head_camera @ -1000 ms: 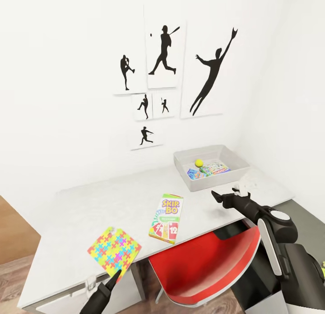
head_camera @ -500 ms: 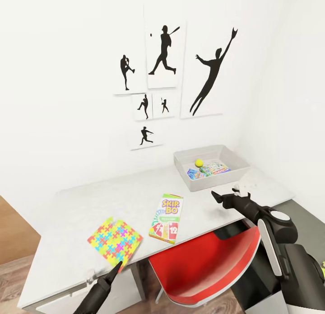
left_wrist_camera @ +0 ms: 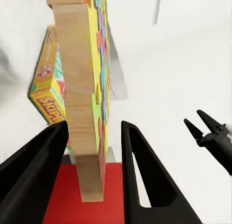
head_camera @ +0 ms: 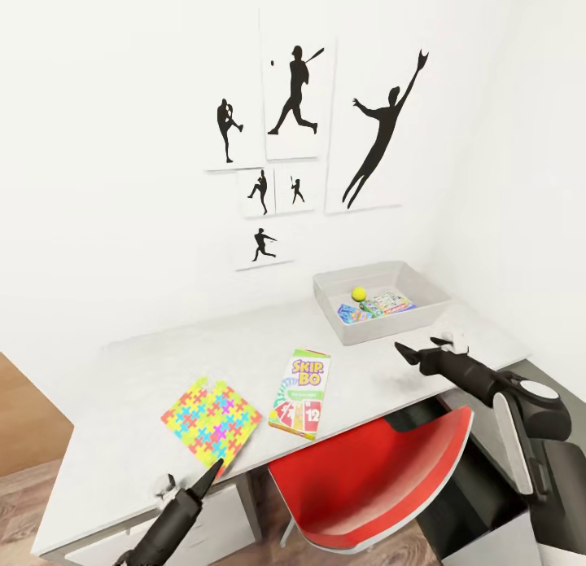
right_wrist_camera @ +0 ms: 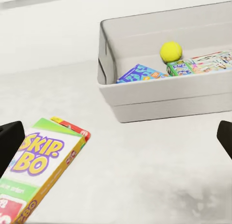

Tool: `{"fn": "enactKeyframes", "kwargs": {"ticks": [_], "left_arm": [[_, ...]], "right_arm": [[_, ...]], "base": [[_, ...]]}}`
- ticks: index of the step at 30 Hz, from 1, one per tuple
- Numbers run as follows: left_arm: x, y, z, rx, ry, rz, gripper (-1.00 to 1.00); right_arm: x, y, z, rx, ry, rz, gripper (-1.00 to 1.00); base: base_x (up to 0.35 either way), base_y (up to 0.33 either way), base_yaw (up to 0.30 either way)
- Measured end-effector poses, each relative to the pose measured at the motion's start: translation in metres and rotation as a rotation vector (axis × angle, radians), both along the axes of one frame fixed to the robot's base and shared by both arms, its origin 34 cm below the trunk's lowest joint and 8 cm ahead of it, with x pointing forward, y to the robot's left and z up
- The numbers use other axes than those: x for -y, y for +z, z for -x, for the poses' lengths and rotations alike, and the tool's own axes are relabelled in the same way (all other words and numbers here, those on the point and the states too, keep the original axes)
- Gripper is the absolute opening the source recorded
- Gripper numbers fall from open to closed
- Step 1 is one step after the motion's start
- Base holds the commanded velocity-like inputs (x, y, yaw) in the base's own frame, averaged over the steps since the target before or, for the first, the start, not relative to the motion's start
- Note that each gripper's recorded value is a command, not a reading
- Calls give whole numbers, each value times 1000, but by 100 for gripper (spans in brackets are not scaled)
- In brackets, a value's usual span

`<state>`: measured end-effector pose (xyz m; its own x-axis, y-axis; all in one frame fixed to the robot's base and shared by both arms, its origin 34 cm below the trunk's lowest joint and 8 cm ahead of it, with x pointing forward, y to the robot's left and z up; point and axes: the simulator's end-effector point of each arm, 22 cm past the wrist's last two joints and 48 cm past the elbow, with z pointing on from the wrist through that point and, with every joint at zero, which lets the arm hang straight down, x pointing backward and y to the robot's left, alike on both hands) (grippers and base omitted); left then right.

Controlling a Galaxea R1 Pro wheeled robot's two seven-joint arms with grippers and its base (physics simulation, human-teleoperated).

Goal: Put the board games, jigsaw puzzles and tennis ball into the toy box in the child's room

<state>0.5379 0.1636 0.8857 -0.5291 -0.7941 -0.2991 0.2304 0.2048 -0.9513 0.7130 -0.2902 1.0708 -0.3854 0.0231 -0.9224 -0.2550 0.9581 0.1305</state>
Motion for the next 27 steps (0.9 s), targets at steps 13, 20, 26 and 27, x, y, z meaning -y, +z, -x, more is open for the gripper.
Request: {"fn": "enactKeyframes", "kwargs": {"ticks": [13, 20, 26, 27], "left_arm": [[27, 108, -31, 4, -54, -219, -100], [31, 117, -35, 4, -71, -225, -100], [38, 128, -43, 1, -77, -221, -100], [44, 136, -50, 12, -88, -215, -100]], "right_arm": [[84, 27, 7, 49, -99, 1, 100], [92, 29, 8, 51, -113, 2, 100], [101, 35, 7, 62, -135, -4, 100], [103, 36, 7, 63, -138, -4, 100]], "base": [[0, 0, -19], [0, 0, -240], [0, 0, -286], [0, 0, -291]]}}
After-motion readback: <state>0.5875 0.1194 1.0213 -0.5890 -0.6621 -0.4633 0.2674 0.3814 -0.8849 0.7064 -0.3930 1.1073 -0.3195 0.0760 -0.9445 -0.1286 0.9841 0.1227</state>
